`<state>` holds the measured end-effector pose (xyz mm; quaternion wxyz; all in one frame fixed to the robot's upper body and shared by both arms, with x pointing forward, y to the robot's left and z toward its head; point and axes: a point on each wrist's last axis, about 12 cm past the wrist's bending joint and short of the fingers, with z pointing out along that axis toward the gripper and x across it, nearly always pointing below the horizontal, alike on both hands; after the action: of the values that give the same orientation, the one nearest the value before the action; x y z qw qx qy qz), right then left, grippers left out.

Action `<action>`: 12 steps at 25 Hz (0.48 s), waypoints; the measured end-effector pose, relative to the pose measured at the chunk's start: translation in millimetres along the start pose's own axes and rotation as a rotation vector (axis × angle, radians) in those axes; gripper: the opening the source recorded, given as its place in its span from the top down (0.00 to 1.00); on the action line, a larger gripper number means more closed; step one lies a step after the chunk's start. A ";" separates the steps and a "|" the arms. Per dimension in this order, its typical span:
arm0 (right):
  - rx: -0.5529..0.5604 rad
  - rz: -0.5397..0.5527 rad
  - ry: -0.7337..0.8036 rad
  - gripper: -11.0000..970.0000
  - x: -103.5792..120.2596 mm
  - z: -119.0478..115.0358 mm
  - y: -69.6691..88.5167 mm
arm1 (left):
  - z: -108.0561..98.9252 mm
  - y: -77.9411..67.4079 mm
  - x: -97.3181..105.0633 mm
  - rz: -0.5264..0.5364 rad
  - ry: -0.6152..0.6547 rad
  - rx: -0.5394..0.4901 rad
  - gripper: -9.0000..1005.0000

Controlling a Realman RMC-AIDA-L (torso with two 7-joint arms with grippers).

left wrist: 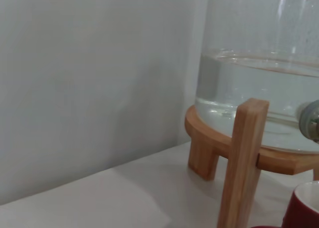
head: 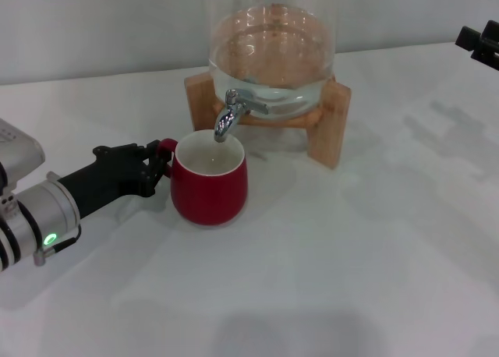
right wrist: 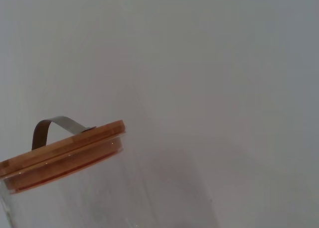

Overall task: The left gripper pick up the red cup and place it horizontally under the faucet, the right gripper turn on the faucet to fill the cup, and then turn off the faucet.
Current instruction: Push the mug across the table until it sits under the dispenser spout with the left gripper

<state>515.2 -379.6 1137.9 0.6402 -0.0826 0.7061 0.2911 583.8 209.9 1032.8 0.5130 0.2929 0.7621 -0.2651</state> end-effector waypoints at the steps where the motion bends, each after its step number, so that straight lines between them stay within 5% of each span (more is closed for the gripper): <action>1: 0.000 0.000 0.000 0.25 0.0 0.0 0.0 | 0.4 0.0 -0.6 -0.001 0.002 0.003 0.85; 12: 0.009 0.005 -0.003 0.25 0.4 -1.5 -1.8 | 4.6 4.9 -10.3 -0.009 0.038 0.029 0.85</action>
<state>514.8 -381.7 1136.9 0.6410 -0.0775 0.7065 0.2897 593.4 208.3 1040.4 0.4928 0.3020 0.7692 -0.2725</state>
